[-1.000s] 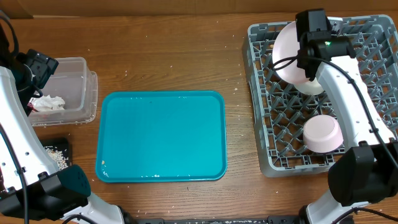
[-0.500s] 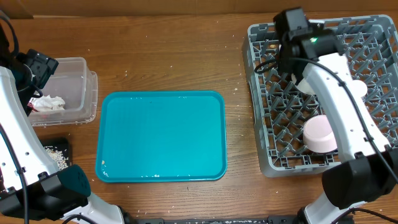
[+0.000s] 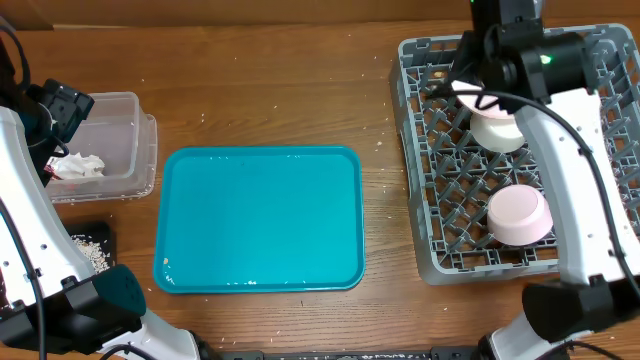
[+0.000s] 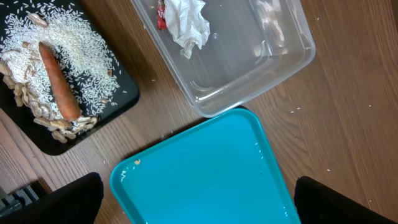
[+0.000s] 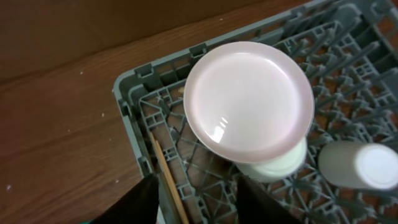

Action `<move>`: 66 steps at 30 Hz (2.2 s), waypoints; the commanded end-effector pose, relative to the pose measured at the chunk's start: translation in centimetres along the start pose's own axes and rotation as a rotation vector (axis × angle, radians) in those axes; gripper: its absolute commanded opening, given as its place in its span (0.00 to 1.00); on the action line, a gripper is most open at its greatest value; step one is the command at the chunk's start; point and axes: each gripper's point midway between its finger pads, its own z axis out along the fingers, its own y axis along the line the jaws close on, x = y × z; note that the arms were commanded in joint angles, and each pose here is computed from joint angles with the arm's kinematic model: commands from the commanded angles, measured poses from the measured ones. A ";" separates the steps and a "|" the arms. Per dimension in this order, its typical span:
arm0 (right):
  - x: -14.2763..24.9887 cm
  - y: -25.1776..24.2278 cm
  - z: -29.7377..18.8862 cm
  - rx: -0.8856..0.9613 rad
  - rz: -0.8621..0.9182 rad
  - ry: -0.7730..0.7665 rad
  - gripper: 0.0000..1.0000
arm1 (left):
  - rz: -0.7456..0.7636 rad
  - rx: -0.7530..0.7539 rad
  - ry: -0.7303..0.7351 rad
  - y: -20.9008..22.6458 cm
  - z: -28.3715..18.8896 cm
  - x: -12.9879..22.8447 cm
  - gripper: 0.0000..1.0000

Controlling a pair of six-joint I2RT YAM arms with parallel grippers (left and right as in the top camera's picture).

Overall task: Sort waste into correct bins and load items into the dishwasher
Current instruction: 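Stand the plate upright in the rack slots and release it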

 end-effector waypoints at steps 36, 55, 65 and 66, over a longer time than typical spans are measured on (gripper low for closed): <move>8.6 1.4 20.0 -0.121 0.098 0.448 0.04 | 0.003 -0.011 -0.003 -0.1 0.1 0.1 1.00; 10.9 0.2 19.6 0.151 0.112 0.437 0.04 | 0.003 -0.011 -0.003 -0.1 0.1 0.1 1.00; 10.4 2.8 16.4 0.100 0.074 0.430 0.05 | 0.003 -0.011 -0.003 -0.1 0.1 0.1 1.00; 9.6 3.0 15.5 0.081 0.081 0.419 0.08 | 0.003 -0.012 -0.002 -0.1 0.2 0.1 1.00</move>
